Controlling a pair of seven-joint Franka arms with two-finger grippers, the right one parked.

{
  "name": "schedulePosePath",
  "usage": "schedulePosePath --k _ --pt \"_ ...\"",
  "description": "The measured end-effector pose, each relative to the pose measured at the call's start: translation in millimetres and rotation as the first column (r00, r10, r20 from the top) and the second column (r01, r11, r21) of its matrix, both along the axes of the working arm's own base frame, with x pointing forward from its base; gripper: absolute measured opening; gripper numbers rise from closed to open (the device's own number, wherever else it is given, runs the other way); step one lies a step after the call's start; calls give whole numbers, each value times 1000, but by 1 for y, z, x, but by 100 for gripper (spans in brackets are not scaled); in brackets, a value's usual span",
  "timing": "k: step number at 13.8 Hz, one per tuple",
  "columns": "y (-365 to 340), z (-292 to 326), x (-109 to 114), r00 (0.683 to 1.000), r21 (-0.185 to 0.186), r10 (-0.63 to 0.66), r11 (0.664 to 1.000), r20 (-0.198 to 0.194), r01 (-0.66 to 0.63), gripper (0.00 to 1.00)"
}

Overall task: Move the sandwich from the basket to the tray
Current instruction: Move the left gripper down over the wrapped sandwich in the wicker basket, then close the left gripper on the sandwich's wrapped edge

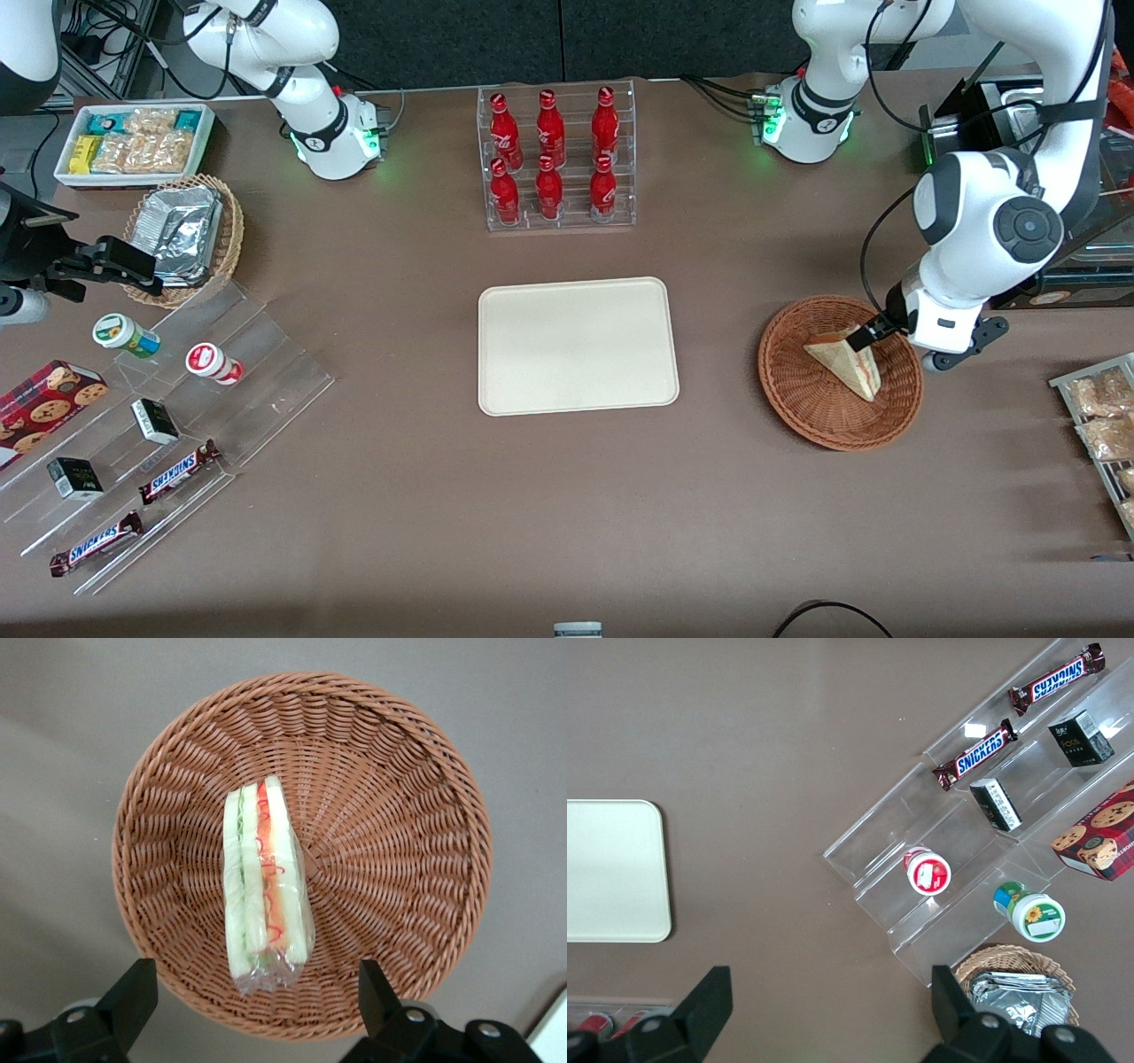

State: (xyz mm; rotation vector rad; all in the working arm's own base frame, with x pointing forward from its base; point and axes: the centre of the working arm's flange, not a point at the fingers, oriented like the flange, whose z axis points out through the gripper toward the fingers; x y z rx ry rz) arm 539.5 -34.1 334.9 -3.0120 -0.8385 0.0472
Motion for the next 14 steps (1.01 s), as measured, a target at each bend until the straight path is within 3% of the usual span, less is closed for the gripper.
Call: schedulePosePath --k 11,14 --pt "0 -56 4 994 4 110 994 -27 -110 100" --pt "0 -73 0 989 9 140 990 -50 -139 100"
